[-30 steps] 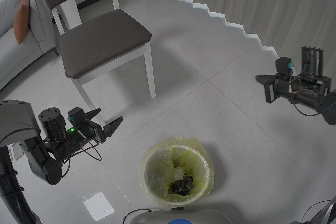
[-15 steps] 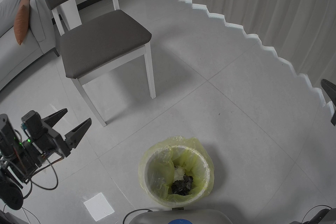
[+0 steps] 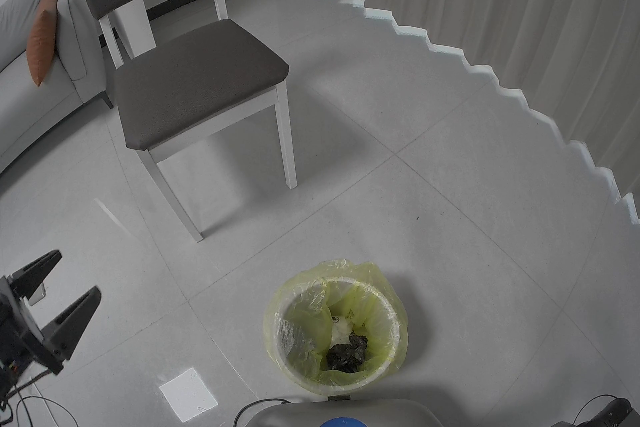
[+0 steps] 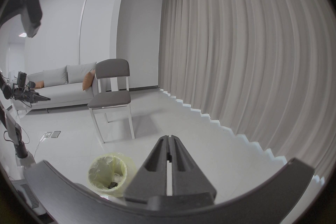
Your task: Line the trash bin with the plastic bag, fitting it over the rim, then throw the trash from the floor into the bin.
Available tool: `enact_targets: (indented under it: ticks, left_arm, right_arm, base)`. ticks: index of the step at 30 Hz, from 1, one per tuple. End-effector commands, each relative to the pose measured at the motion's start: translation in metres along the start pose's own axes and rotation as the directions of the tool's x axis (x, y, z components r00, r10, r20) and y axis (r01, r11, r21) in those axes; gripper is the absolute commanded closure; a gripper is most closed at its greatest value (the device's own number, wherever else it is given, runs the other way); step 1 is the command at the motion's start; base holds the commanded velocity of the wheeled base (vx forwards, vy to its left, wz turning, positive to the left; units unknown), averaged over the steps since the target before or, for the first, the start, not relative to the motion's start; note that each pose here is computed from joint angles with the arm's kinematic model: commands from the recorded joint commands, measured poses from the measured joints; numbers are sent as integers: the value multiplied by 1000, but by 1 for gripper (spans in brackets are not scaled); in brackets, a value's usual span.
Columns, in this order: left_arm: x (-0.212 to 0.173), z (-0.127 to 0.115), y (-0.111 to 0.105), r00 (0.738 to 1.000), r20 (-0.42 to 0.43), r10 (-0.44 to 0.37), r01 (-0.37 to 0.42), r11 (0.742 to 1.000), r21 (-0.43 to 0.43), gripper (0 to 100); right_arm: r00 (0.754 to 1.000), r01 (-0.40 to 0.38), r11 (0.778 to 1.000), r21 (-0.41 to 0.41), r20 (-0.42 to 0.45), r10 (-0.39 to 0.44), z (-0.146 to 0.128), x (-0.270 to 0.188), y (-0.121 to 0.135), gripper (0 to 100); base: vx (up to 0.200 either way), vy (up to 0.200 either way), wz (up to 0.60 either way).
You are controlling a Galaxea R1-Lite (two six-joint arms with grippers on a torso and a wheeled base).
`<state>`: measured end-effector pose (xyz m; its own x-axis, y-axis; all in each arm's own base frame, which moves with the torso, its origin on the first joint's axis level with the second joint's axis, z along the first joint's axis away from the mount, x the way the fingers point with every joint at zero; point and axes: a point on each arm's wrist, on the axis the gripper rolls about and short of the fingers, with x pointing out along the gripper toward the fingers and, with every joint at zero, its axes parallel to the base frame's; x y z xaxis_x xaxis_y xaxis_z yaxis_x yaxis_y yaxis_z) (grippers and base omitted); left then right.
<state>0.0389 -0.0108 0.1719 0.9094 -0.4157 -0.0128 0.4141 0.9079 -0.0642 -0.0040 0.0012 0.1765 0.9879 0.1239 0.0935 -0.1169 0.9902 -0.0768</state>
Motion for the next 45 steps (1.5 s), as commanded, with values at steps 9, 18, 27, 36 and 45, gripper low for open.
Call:
enact_targets:
  ticks: [9,18,27,36,45]
  left_arm:
    - [-58,-93,-13,963,79,256,-264,959,104,0]
    - [-59,-97,-10,923,49,382,-385,917,102,0]
    - [-59,-98,-9,909,35,414,-416,908,48,0]
    - [-59,-98,-10,911,37,410,-411,910,49,0]
    - [-59,-98,-10,911,37,411,-413,910,38,0]
  right_arm:
    - [996,-54,992,118,-60,61,-91,-29,12,100]
    - [996,-73,997,-9,-53,73,-91,-29,13,100]
    - [995,-81,993,81,-58,86,-91,-29,13,100]
    - [985,166,983,80,-67,-161,-92,-29,8,100]
    - [998,-15,999,50,-62,18,-92,-29,12,100]
  base:
    - [0,0,0]
    - [0,0,0]
    - [0,0,0]
    - [0,0,0]
    - [0,0,0]
